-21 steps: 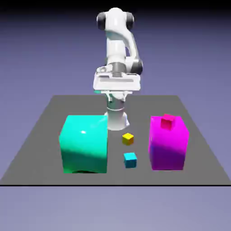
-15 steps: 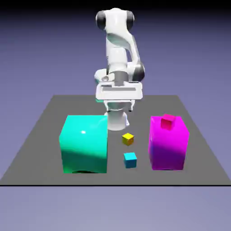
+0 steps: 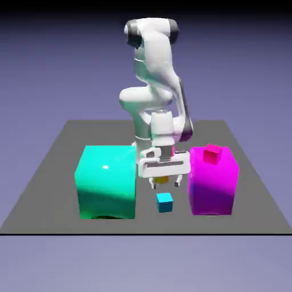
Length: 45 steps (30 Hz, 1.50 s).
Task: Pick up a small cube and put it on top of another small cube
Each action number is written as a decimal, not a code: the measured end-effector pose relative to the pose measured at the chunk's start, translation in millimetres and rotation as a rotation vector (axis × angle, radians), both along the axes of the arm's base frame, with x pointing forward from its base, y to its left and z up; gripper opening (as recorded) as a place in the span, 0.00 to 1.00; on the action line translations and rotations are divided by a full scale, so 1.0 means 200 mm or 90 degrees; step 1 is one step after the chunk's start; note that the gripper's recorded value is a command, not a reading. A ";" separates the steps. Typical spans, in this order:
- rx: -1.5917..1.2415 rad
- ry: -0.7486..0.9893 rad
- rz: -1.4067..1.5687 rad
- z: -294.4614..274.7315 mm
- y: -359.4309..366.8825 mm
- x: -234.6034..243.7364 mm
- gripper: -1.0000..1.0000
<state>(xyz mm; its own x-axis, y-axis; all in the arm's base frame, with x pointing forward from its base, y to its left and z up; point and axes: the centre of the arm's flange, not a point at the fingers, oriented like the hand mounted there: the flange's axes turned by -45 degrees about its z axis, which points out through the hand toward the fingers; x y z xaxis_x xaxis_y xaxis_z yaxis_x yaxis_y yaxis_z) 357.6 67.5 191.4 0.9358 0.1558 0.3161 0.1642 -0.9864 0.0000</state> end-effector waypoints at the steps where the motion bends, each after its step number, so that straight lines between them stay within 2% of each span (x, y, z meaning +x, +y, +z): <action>1: 0.000 0.000 0.000 0.00 0.00 0.00 0.50; 9: 0.000 0.000 0.000 -0.31 0.01 0.08 0.50; 10: 0.000 0.000 0.000 -0.34 0.01 0.08 0.00; 22: 0.000 0.000 0.000 0.00 0.00 0.00 0.00; 30: 0.091 -0.108 -0.144 0.67 0.03 0.54 0.00; 45: 0.228 0.054 -0.498 1.03 0.44 0.14 0.00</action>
